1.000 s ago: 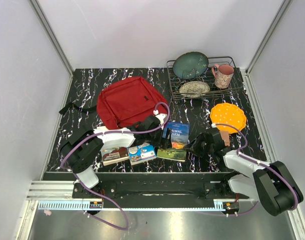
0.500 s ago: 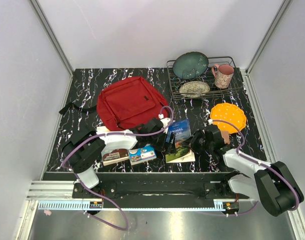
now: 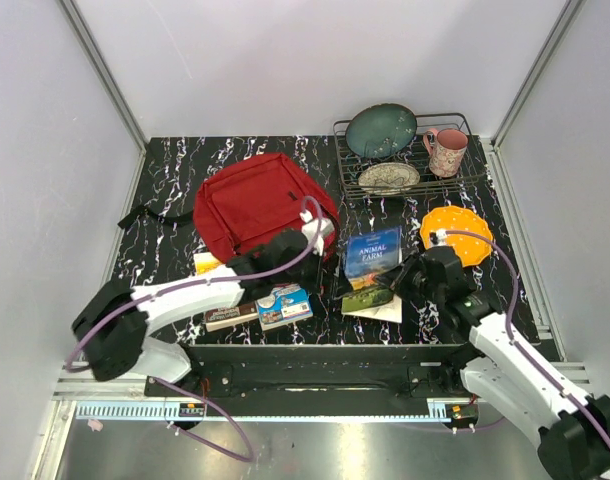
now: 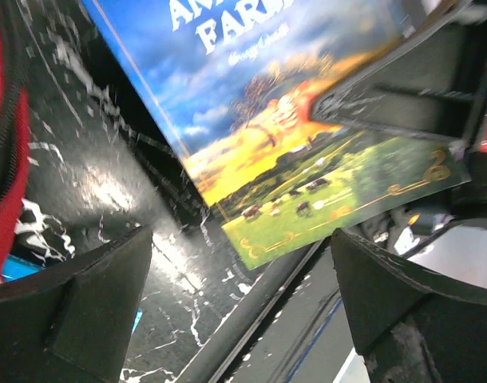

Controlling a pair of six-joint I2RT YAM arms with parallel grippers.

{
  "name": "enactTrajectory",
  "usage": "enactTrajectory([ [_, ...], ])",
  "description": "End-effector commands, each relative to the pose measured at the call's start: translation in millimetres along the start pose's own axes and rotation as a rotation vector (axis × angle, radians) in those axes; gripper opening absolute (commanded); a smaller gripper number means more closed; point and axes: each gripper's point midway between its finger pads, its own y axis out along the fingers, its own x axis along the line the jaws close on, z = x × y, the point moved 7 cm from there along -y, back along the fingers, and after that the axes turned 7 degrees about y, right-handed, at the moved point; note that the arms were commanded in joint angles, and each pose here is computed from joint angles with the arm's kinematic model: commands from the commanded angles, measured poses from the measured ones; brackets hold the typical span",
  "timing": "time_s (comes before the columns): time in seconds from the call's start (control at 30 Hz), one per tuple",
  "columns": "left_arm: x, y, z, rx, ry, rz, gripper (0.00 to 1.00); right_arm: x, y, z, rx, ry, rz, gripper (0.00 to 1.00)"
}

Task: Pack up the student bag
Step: Pick up the book from the center of the board.

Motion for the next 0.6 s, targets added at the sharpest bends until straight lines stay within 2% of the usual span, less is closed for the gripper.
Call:
enactTrajectory([
  [0.0,-18.3,-42.4,-49.1,-0.240,0.056,-0.025,0.99,49.7,-32.8,-11.8,-0.046,-0.092,-0.197,0.00],
  [0.1,-15.7,-66.0,-66.8,-0.339,0.048,-0.032,0.99,71.9,-47.0,-10.8,-0.018,-0.126,-0.319,0.00],
  [0.23,-1.0,-92.2,-83.8,-0.443,-0.021,0.044,0.99,100.9,-62.1,-9.0,0.032,-0.157,-0.482,0.00],
  [0.4,2.9,-105.5,-90.8,-0.510,-0.008,0.153,0.99,130.9,-73.9,-3.8,0.129,-0.130,-0.734,0.00],
  [0.57,4.2,-111.6,-99.1,-0.592,-0.024,0.182,0.99,136.0,-70.9,-0.5,0.192,-0.098,-0.811,0.00],
])
